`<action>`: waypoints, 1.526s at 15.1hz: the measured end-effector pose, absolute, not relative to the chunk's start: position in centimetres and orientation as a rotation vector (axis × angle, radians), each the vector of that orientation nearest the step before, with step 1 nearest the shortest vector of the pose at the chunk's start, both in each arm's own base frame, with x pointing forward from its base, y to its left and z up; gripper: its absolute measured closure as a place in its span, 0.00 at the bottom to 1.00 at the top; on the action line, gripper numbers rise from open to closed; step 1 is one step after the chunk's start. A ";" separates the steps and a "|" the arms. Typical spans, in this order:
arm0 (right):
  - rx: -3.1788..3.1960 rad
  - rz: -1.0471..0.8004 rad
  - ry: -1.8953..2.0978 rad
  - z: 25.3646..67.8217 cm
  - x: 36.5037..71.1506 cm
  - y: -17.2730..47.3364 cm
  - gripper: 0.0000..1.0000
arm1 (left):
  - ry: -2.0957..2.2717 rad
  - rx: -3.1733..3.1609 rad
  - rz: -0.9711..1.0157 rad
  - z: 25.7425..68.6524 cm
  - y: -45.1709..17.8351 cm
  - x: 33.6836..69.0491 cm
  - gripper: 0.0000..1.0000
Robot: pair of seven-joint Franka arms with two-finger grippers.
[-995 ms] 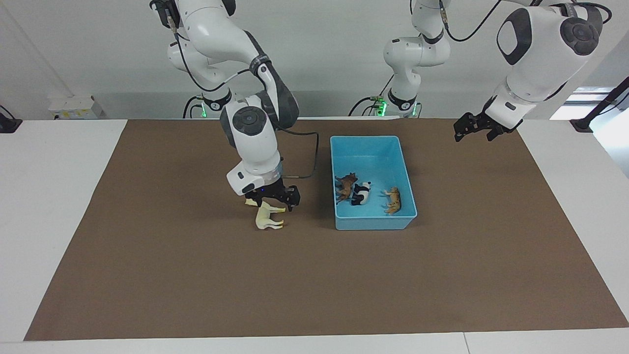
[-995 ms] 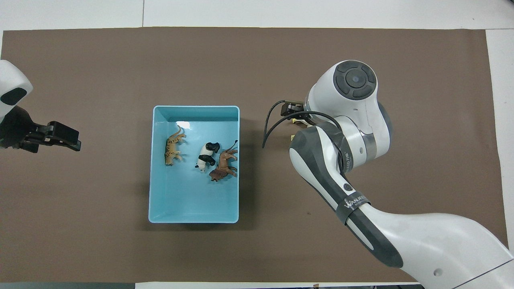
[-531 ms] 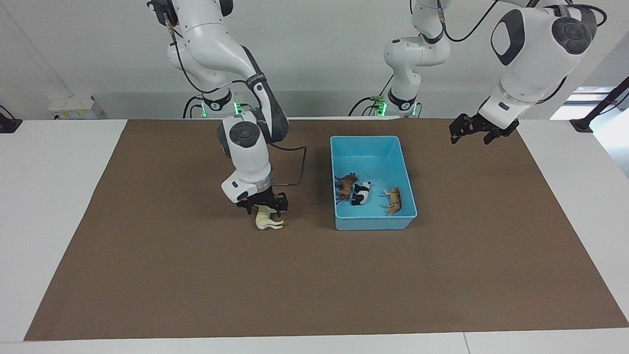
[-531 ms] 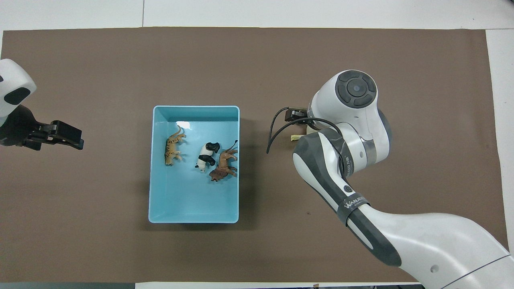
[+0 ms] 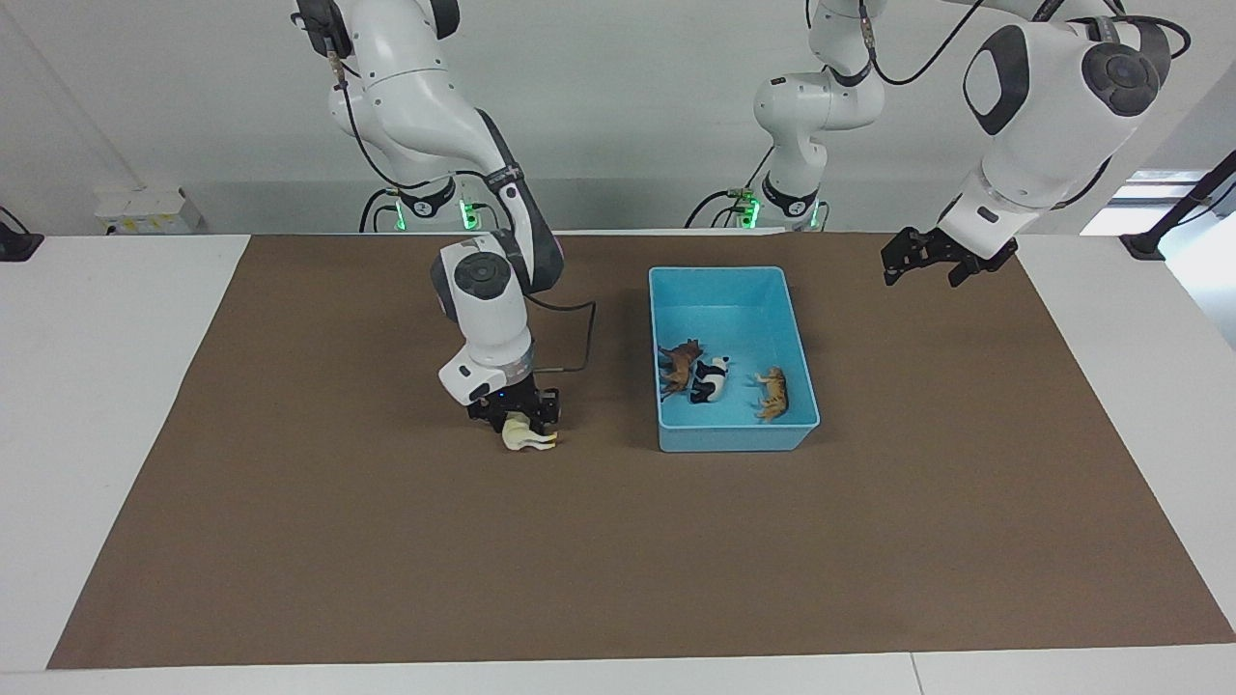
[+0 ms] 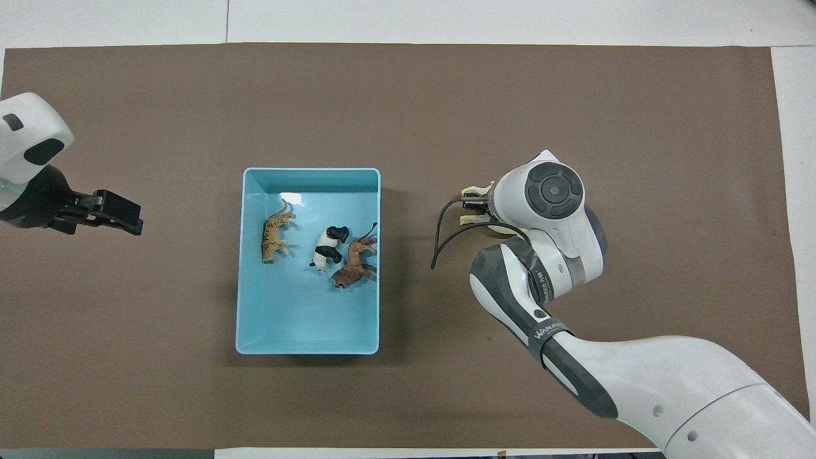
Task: Put all toys into storage box
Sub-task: 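Move the right gripper to the cream-white horse and grasp it, then carry the cream-white horse over the box and release it with the right gripper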
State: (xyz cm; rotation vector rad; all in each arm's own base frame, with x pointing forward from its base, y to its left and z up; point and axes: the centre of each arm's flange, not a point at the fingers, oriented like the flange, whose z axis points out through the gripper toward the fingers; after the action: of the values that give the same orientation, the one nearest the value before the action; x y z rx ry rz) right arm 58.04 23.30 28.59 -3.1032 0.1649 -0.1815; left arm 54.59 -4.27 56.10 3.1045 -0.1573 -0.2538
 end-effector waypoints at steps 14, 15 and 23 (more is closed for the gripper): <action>-2.889 -0.022 0.335 51.8 53.7 48.3 0.59 | -0.160 3.106 -0.220 57.2 -4.1 54.8 0.00; -2.882 -0.028 0.320 50.2 53.2 50.1 0.59 | -0.160 3.106 -0.217 57.3 -4.1 54.8 0.00; -2.865 -0.010 0.389 45.5 53.3 52.6 0.28 | -0.156 3.106 -0.216 57.3 -3.9 54.8 0.00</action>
State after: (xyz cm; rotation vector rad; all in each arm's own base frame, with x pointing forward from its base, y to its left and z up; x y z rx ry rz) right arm 53.29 52.60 45.47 -2.8652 0.3894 -0.0098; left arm 54.79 -3.94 57.33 3.1063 -0.1557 -0.2158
